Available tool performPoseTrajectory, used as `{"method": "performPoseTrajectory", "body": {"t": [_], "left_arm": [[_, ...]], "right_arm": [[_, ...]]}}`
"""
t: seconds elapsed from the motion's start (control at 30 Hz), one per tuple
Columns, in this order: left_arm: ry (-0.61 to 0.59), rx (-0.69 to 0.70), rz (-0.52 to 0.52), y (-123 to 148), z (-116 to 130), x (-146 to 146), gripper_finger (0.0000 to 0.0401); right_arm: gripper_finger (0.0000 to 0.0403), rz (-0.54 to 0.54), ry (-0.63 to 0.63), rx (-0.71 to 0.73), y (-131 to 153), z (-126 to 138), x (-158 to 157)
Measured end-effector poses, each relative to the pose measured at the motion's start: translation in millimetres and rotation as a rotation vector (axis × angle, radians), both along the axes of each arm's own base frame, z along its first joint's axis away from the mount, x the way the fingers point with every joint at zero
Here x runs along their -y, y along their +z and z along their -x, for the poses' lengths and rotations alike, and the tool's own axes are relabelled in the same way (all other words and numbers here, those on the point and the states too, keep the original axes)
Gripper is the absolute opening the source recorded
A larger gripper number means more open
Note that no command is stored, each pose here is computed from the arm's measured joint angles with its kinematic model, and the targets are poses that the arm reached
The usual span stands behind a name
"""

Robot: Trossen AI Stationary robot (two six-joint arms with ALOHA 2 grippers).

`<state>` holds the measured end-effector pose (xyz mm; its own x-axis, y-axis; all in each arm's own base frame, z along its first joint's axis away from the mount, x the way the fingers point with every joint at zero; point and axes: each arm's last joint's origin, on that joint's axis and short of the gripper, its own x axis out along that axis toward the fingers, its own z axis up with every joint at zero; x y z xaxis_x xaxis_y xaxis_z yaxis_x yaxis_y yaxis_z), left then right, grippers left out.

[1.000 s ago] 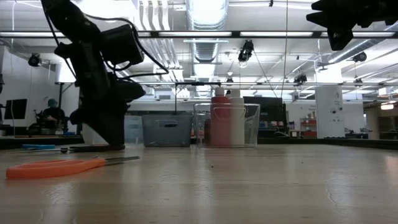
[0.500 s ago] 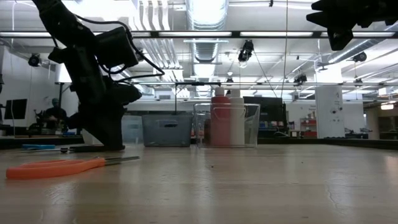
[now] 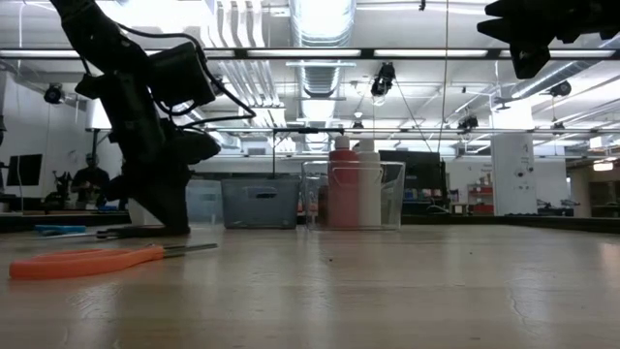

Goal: Pick & Place Paint Supplies
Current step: Put the black scissors into the left transparent bin

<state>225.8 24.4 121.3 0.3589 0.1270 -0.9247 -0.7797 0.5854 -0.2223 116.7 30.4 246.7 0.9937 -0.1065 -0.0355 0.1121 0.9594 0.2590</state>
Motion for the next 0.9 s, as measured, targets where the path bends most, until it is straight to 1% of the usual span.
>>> {"method": "performPoseTrajectory", "body": {"t": [0.13, 0.33, 0.5, 0.8, 0.9], "left_arm": [[-0.001, 0.004, 0.003, -0.1, -0.4, 0.1, 0.0013], [-0.006, 0.001, 0.013, 0.9, -1.3, 0.3, 0.0023], [-0.015, -0.044, 0.034, 7.9, -4.2, 0.2, 0.0024], [-0.007, -0.085, 0.038, 33.4, -16.5, -3.5, 0.0024], [0.014, -0.110, 0.035, 44.9, -19.7, -8.3, 0.0025]], "right_arm": [[0.0116, 0.000, 0.000, 0.000, 0.0, 0.0, 0.0], [0.0116, 0.000, 0.000, 0.000, 0.0, 0.0, 0.0], [0.0116, 0.000, 0.000, 0.000, 0.0, 0.0, 0.0], [0.0116, 0.000, 0.000, 0.000, 0.0, 0.0, 0.0], [0.0116, 0.000, 0.000, 0.000, 0.0, 0.0, 0.0]]}}
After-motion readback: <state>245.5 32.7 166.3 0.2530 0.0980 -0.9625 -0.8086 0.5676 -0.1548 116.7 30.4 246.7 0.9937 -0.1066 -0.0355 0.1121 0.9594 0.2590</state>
